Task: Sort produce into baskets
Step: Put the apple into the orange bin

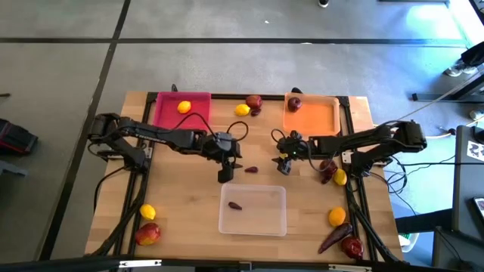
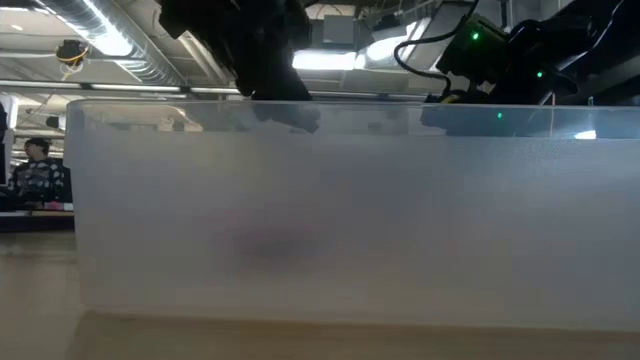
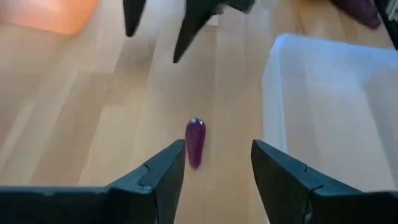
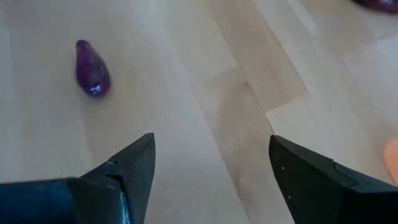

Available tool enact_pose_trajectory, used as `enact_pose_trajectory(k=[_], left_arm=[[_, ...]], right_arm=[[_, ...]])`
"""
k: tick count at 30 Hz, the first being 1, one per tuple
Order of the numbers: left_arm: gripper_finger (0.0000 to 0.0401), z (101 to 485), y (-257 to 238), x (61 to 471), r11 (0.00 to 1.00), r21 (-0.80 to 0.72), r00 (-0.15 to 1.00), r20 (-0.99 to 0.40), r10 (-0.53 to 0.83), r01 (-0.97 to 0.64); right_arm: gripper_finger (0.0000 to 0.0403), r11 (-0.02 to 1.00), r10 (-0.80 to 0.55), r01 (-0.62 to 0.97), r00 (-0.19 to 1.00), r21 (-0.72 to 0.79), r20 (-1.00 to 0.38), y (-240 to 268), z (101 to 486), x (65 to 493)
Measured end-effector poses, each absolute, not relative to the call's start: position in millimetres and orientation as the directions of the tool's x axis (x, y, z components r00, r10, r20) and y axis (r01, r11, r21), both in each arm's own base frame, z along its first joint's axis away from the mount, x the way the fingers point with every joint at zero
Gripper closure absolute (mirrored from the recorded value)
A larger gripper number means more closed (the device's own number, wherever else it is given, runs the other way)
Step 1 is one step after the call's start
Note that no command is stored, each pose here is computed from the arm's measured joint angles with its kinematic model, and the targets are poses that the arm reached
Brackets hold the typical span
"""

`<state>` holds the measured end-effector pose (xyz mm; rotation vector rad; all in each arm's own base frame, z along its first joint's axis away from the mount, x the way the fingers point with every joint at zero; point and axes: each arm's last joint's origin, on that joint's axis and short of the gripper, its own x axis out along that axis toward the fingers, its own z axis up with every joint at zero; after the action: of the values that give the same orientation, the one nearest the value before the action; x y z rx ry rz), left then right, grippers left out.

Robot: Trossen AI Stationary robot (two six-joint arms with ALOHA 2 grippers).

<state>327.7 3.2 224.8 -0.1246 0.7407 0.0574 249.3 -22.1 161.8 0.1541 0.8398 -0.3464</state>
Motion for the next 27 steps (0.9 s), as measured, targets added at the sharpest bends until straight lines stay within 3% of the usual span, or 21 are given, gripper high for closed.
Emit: enact_pose_trajectory(k=[16, 27], left_arm=[[0.0221, 186, -14, 307, 0.992, -0.101, 0.648, -0.761, -0.025, -0.081], [0.0221, 186, -16, 307, 0.993, -0.096, 0.651, -0.759, -0.026, -0.073]], right_arm=[[0.0125, 0.873, -0.216, 0.487, 0.394, 0.004, -0.893, -18, 262, 198], [0.0125, 0.748, -0.068, 0.660, 0.185, 0.072, -0.980, -12, 273, 161]])
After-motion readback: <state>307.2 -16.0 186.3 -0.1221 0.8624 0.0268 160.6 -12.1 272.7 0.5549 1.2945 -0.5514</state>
